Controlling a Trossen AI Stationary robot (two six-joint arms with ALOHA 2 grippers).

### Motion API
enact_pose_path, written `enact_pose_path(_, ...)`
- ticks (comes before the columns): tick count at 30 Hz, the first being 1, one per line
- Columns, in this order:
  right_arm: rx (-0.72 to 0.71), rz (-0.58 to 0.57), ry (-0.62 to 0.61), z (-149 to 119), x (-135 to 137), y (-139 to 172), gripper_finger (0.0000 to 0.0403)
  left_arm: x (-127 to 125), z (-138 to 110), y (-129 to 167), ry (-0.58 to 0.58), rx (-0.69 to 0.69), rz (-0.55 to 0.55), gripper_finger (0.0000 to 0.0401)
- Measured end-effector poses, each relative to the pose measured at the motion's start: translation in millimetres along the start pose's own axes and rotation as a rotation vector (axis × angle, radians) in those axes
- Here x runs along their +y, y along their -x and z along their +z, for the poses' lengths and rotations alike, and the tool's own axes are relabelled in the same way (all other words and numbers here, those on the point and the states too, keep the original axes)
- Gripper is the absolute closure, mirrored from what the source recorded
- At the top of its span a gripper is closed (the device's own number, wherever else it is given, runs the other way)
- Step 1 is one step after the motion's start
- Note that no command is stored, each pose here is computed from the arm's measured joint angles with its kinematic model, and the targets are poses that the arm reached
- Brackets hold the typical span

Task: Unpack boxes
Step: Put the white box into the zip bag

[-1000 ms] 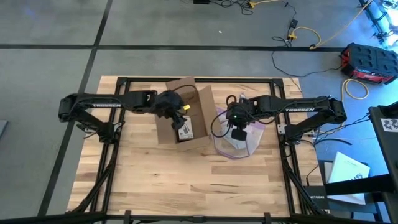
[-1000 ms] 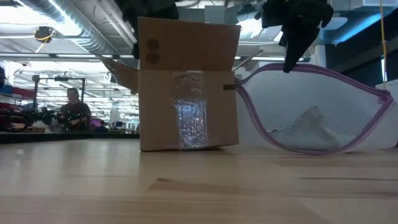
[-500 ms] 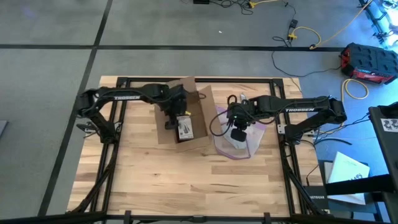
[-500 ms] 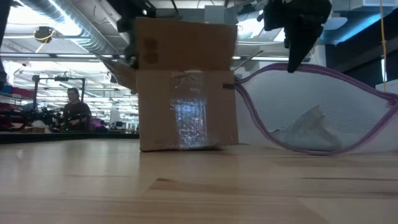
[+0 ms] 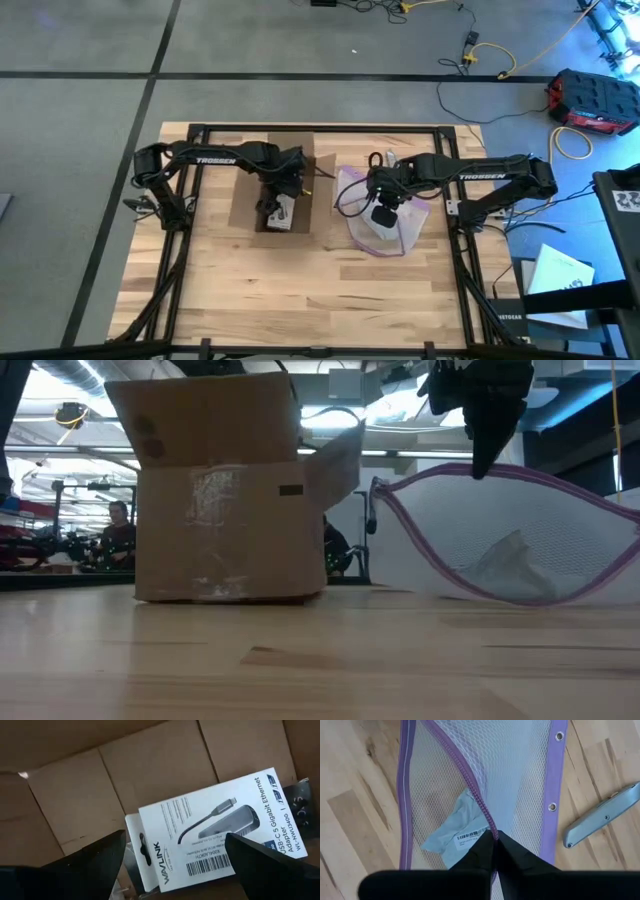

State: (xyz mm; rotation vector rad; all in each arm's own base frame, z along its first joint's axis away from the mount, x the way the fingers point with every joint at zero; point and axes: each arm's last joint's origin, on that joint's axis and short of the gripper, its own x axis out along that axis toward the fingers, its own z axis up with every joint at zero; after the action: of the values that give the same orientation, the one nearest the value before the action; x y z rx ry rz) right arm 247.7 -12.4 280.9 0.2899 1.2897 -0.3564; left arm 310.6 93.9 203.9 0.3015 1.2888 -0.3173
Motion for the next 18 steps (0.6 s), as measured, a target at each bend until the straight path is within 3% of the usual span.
enact_pose_path(11, -0.007, 0.001, -0.003, 1, 0, 0, 0.0403, -1, -4, -9, 0.199, 0.073, -0.019, 0.0072)
enact_pose_path(18, -0.013, -0.007, 0.009, 1, 0, 0, 0.0403, 1, -3, -27, 0.250, 0.116, -0.052, 0.0075)
